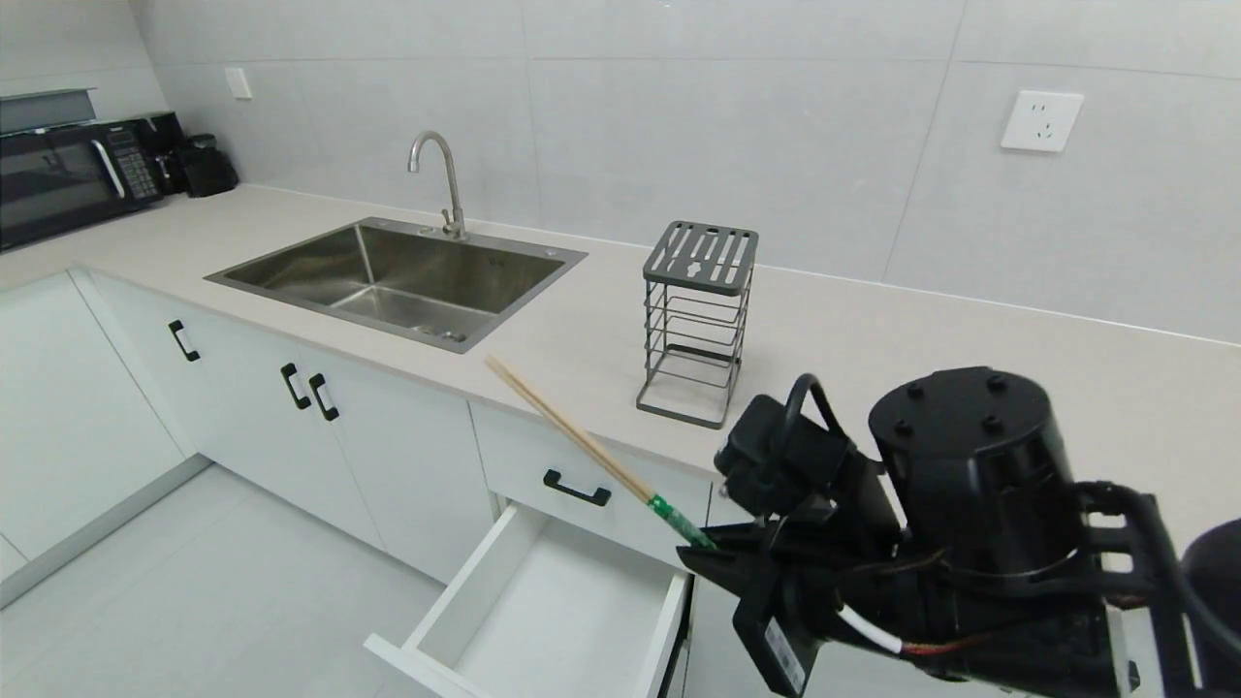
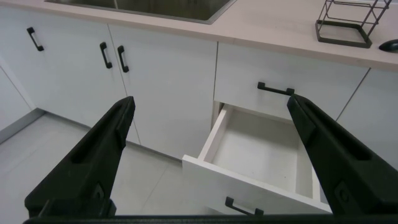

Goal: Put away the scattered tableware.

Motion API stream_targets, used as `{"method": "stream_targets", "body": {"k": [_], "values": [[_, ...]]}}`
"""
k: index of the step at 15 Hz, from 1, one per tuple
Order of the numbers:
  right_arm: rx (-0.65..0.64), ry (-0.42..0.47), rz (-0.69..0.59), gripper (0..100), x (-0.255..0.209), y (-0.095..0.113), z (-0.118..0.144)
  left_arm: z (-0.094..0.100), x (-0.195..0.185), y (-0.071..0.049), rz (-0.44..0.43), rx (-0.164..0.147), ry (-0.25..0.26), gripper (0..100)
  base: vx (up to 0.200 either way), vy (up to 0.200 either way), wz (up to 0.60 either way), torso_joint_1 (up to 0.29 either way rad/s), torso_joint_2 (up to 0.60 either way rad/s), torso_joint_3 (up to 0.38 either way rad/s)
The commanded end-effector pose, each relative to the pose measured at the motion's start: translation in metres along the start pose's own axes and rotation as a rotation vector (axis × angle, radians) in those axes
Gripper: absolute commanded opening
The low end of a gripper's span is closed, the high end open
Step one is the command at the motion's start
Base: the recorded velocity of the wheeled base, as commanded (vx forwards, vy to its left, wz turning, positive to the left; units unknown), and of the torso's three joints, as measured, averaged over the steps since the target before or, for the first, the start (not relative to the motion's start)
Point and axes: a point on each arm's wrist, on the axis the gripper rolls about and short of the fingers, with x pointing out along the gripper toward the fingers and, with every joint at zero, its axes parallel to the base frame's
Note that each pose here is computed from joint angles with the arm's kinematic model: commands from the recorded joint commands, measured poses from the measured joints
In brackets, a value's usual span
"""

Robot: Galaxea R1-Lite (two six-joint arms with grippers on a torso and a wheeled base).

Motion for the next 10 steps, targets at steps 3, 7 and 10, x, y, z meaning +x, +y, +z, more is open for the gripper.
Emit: {"method": "stream_targets", "body": {"k": [3,7,10], "values": [[-0.026,0.069,0.044,0,0.027,0.016,-0.007,0.000,0.000,0.000,0.000,-0.001,0.001,100,0.000,0.000,0.00,0.000,0.00,0.000],[0.015,0.108,0.044,0,0.031,0.018,-0.017,0.000,0.000,0.000,0.000,-0.001,0.001,100,0.000,0.000,0.00,0.000,0.00,0.000],[0.000,0.114,-0.005,0,0.032,0.020,-0.018,0.000,0.000,0.000,0.000,-0.001,0.001,100,0.000,0.000,0.00,-0.173,0.34,0.168]]}}
